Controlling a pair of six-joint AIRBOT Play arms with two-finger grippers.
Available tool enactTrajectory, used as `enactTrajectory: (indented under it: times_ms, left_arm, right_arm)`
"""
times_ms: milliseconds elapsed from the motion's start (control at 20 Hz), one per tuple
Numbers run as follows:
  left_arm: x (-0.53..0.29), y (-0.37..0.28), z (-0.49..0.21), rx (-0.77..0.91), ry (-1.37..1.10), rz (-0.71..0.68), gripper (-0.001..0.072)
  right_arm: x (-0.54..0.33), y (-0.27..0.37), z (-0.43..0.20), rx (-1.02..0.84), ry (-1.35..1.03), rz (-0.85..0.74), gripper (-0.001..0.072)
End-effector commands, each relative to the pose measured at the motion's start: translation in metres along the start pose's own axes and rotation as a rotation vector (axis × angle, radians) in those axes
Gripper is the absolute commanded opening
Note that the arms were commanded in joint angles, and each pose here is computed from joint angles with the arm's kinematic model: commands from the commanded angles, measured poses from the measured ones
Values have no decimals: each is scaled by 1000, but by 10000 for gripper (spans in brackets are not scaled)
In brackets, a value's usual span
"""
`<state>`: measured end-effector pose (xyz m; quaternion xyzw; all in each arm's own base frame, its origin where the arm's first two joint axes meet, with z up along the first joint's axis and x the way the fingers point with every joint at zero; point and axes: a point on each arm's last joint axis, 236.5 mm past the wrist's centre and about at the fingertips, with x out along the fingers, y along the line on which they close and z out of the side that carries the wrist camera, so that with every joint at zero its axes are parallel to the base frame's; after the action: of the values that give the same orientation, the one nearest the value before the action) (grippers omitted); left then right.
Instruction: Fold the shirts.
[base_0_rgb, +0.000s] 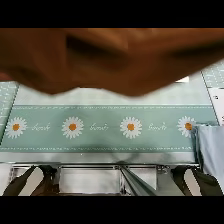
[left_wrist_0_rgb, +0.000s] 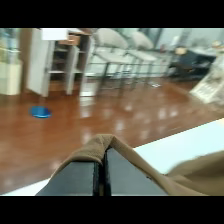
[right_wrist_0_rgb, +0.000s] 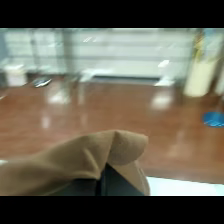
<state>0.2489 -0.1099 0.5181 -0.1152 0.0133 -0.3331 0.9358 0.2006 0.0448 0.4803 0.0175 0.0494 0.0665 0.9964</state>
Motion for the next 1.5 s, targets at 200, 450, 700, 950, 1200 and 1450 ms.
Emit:
enactTrajectory:
  times_ms: [200, 450, 700, 950, 1200, 1450]
  left_arm:
    - [-84, 9, -17, 220, 67, 499, 19]
    - [-72, 55, -65, 186, 270, 543, 19]
    - [-4, 157, -203, 60, 631, 629, 19]
    - [92, 257, -314, -94, 624, 692, 19]
    - [159, 319, -372, -228, 632, 732, 20]
    - [175, 332, -419, -495, 705, 704, 22]
  right_arm:
    - [-40, -13, -38, 12, 101, -145, 21]
    - [12, -23, -112, 168, 319, -68, 21]
    - [89, -23, -232, 384, 568, 103, 21]
    - [191, -37, -319, 581, 671, 255, 21]
    - [314, -38, -384, 665, 749, 294, 22]
    - [402, -59, -404, 847, 729, 214, 64]
